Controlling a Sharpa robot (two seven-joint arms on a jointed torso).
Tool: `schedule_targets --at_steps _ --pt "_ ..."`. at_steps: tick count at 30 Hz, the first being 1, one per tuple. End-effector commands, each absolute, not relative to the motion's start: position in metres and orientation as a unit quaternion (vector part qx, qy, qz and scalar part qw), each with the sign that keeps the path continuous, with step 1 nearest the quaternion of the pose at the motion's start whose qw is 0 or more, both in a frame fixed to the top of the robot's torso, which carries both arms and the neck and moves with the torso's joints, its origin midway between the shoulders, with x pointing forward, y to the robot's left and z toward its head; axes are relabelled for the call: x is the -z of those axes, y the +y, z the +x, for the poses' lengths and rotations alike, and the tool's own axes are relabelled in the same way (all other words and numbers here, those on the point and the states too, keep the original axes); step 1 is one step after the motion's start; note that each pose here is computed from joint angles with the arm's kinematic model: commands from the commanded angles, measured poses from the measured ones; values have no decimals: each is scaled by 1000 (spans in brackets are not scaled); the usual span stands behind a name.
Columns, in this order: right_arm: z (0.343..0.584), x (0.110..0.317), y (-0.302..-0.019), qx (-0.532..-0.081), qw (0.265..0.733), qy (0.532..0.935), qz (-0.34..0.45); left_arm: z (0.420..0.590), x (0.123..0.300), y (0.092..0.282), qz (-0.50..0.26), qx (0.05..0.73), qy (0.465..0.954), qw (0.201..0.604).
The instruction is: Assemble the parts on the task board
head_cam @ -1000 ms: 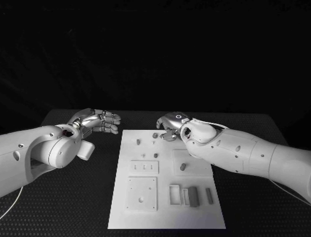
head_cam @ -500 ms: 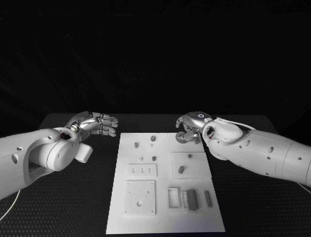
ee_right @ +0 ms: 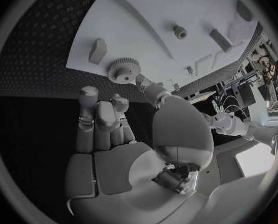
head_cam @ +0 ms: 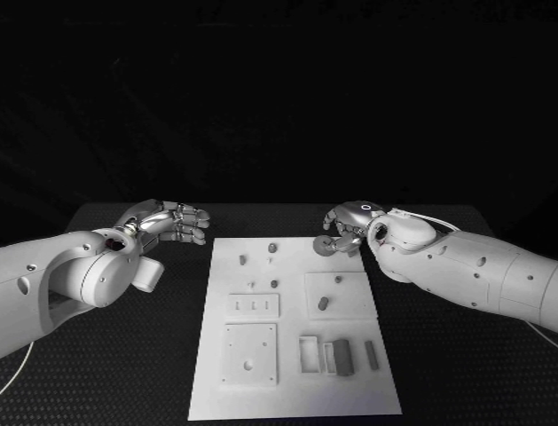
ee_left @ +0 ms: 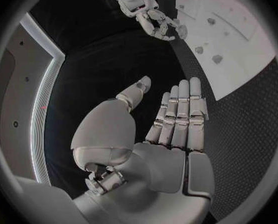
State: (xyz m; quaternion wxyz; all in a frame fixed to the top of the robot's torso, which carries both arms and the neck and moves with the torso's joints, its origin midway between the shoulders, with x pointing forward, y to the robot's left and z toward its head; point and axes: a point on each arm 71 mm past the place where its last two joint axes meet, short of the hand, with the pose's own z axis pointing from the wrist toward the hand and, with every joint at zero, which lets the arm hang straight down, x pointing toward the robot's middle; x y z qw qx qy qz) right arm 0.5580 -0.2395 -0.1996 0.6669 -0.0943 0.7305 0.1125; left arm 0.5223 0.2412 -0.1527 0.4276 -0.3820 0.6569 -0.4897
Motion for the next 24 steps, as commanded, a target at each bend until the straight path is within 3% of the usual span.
schedule_targets --at_steps 1,24 --pt "560 204 -241 -121 649 745 -91 522 151 238 -376 497 658 424" --pt "567 217 -240 -127 625 764 -96 521 152 237 -375 497 661 419"
